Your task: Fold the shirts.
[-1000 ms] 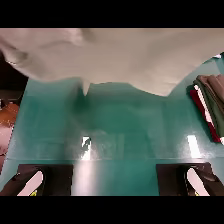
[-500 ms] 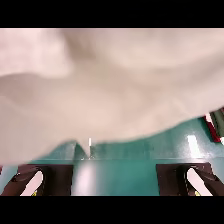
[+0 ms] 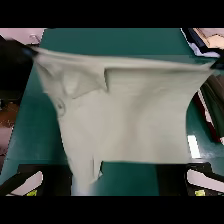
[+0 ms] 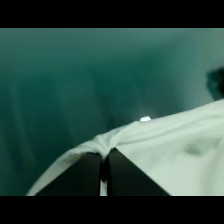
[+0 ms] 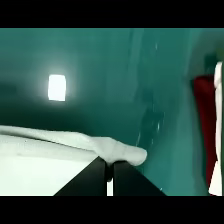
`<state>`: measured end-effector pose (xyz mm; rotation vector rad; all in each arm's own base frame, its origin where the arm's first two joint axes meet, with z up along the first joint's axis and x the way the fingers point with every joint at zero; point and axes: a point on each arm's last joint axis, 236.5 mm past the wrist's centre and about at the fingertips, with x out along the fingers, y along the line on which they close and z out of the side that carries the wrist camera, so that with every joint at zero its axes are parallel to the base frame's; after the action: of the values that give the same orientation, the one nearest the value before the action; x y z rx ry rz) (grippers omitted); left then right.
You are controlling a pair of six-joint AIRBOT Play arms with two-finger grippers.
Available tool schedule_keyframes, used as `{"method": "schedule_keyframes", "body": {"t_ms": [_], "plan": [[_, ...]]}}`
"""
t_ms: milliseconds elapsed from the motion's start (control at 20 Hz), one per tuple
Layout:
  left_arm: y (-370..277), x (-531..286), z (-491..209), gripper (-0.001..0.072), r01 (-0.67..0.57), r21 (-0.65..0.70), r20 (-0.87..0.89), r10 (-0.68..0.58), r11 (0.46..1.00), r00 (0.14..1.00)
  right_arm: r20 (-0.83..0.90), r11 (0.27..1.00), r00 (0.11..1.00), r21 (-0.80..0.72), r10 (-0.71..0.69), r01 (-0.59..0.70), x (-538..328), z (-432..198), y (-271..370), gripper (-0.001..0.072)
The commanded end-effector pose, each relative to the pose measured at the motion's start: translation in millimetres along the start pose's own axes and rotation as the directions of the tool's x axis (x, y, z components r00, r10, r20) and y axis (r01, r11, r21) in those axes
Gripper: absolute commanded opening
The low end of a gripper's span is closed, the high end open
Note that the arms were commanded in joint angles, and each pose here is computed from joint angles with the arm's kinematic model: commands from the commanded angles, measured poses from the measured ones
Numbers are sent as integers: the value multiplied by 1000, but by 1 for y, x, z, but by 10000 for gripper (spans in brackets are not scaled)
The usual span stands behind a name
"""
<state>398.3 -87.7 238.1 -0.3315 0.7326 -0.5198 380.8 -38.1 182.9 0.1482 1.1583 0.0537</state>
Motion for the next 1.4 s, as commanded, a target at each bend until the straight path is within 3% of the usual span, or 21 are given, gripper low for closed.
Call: {"method": "schedule_keyframes", "body": {"t_ms": [0,350,600,800,950,1150,1350], "plan": [[48,96,-40,26,17,-26,-130,-20,1000,991,-176,999,984,0,-33,33,94,-4,-5,15],[135,158,11,25,-174,-83,130,184,981,974,97,997,995,69,-38,31,165,79,-3,15],[149,160,22,26,-229,10,183,223,973,957,218,998,975,51,-37,26,164,108,4,14],[131,167,-25,26,-141,149,-16,145,979,989,61,999,997,33,-39,37,169,71,3,14],[133,161,-74,26,-104,230,-224,156,968,962,-82,999,996,20,-34,35,178,27,3,14],[137,149,-122,26,-55,251,-417,159,966,895,-164,999,986,45,-21,29,199,-27,3,14],[143,153,-158,26,-53,192,-486,142,980,863,-214,996,977,88,24,-5,214,-68,11,16]]}}
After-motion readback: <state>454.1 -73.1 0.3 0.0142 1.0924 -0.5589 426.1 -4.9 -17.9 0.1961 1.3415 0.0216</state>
